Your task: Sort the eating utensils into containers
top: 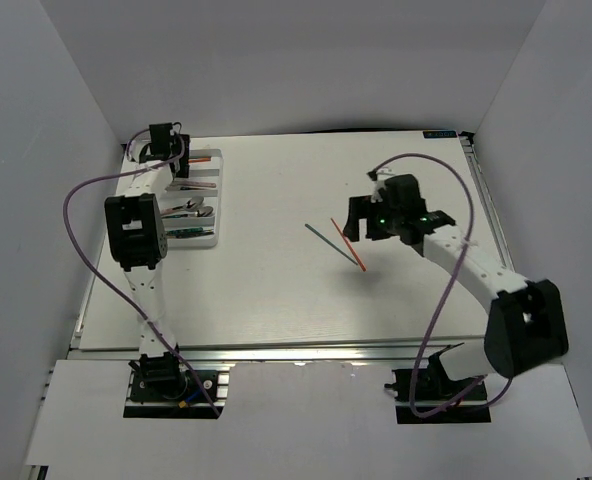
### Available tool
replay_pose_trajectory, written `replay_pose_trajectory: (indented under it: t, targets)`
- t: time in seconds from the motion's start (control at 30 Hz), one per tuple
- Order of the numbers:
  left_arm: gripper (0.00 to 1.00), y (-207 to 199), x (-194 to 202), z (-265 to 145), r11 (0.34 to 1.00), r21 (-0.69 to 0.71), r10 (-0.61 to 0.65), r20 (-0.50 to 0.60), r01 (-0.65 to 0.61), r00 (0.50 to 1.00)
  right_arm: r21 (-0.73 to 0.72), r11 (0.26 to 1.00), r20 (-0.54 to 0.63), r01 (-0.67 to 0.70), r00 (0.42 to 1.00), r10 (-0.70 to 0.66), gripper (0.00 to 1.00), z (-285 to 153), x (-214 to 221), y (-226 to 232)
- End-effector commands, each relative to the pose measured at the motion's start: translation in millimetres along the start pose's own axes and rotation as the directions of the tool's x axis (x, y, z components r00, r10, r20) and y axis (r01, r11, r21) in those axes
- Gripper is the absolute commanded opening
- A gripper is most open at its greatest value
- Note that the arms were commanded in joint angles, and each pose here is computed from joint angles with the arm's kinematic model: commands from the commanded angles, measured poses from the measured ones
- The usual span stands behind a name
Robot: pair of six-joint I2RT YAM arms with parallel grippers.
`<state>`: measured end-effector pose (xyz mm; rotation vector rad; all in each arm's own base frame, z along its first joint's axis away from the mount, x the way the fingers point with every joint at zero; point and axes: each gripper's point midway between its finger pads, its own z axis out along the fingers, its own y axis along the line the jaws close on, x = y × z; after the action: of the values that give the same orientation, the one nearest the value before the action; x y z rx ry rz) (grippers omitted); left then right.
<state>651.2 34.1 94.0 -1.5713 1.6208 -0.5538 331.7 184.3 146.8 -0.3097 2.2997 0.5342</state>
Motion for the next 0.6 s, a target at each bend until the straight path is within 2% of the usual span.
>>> replay_pose_trajectory:
  t: [0.0, 0.03, 0.07, 0.1, 0.13, 0.2, 0.33, 0.37, 0.57]
  targets:
    - [0.85, -91.6, -17.2, -88.4, 0.967, 0.211, 0.14, 0.024, -0.142, 0.99, 0.139, 0.98, -0.118, 0.143, 0.985, -0.127, 0.89, 20.5, 19.7, -11.0]
    - [0.92, -101.3, -20.7, -114.4, 0.956, 0.241, 0.166, 0.032, -0.168, 0.986, 0.144, 0.975, -0.13, 0.167, 0.98, -0.149, 0.88, 26.4, 24.5, -6.8]
    - [0.93, -101.0, -20.0, -127.2, 0.948, 0.248, 0.198, 0.036, -0.201, 0.979, 0.168, 0.97, -0.154, 0.178, 0.976, -0.153, 0.84, 34.0, 31.2, -11.1]
    - [0.93, -104.7, -21.0, -141.9, 0.936, 0.271, 0.222, 0.046, -0.226, 0.974, 0.174, 0.968, -0.161, 0.18, 0.975, -0.153, 0.73, 38.2, 33.0, -12.2]
    - [0.94, -99.3, -23.0, -168.6, 0.916, 0.29, 0.271, 0.058, -0.276, 0.961, 0.195, 0.963, -0.163, 0.186, 0.974, -0.155, 0.67, 41.9, 32.6, -15.4]
    - [0.95, -98.4, -21.5, -196.8, 0.887, 0.331, 0.314, 0.08, -0.323, 0.946, 0.217, 0.957, -0.193, 0.19, 0.97, -0.149, 0.55, 51.1, 39.8, -21.5]
    - [0.96, -71.0, -10.9, -244.8, 0.807, 0.344, 0.477, 0.099, -0.48, 0.873, 0.226, 0.954, -0.228, 0.197, 0.963, -0.145, 0.47, 62.0, 48.6, -26.5]
    - [0.96, -64.2, 9.9, -263.6, 0.777, 0.368, 0.521, 0.079, -0.511, 0.85, 0.234, 0.951, -0.236, 0.202, 0.961, -0.146, 0.46, 64.6, 51.4, -29.1]
    - [0.97, -35.9, 65.7, -292.4, 0.662, 0.427, 0.675, 0.016, -0.616, 0.737, 0.236, 0.943, -0.285, 0.234, 0.945, -0.163, 0.42, 78.3, 62.5, -36.1]
